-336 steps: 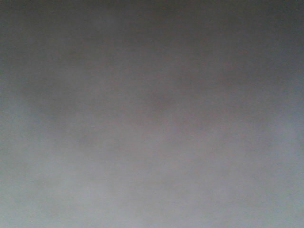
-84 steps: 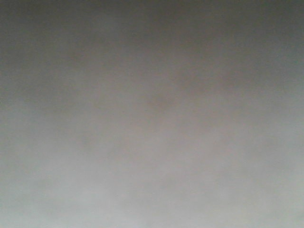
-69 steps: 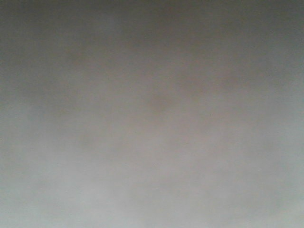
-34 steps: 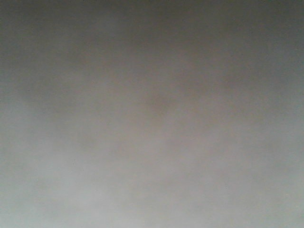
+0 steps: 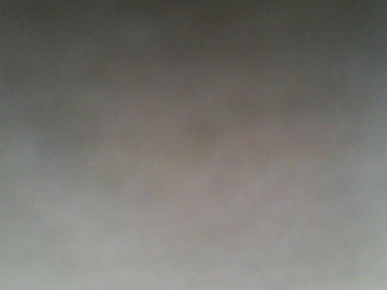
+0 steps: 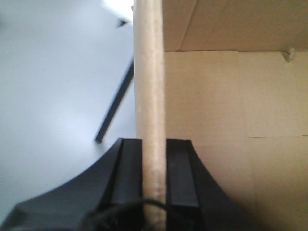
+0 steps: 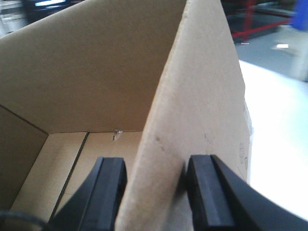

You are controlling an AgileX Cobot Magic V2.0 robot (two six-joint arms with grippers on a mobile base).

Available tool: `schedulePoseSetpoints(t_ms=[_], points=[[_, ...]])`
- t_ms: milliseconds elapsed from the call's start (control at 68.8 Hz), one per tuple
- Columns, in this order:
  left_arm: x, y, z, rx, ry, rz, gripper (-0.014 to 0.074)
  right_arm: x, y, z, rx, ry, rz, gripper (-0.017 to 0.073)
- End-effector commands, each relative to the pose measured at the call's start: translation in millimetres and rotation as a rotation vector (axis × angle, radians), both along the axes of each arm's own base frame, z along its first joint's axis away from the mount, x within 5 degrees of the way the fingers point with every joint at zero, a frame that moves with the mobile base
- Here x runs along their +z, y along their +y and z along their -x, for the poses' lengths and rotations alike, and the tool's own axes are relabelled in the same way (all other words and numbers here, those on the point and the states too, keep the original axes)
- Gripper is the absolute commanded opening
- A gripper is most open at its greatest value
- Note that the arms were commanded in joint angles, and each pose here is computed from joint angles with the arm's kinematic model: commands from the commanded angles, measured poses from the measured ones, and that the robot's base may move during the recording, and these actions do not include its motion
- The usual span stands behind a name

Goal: Grab box from left shelf to table start

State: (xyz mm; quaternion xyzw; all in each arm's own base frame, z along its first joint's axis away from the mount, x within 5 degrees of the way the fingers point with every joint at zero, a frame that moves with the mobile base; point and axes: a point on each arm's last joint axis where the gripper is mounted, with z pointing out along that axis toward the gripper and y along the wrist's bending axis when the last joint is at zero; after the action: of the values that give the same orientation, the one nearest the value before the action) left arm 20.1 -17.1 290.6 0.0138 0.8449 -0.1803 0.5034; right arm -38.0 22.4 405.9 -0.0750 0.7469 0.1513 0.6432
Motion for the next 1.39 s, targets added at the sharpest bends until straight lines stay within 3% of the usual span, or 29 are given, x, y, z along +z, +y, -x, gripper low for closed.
schedulePoseSetpoints(t_ms=[0, 1380], points=[[-12.9, 4.7, 3.2, 0.002, 0.133, -0.111, -0.0093, 2.5, -3.5, 3.5, -0.032, -0.005, 0.041, 0.0057], [-12.9, 4.7, 3.2, 0.002, 0.133, -0.111, -0.0093, 2.5, -3.5, 3.5, -0.032, -0.005, 0.041, 0.0057]])
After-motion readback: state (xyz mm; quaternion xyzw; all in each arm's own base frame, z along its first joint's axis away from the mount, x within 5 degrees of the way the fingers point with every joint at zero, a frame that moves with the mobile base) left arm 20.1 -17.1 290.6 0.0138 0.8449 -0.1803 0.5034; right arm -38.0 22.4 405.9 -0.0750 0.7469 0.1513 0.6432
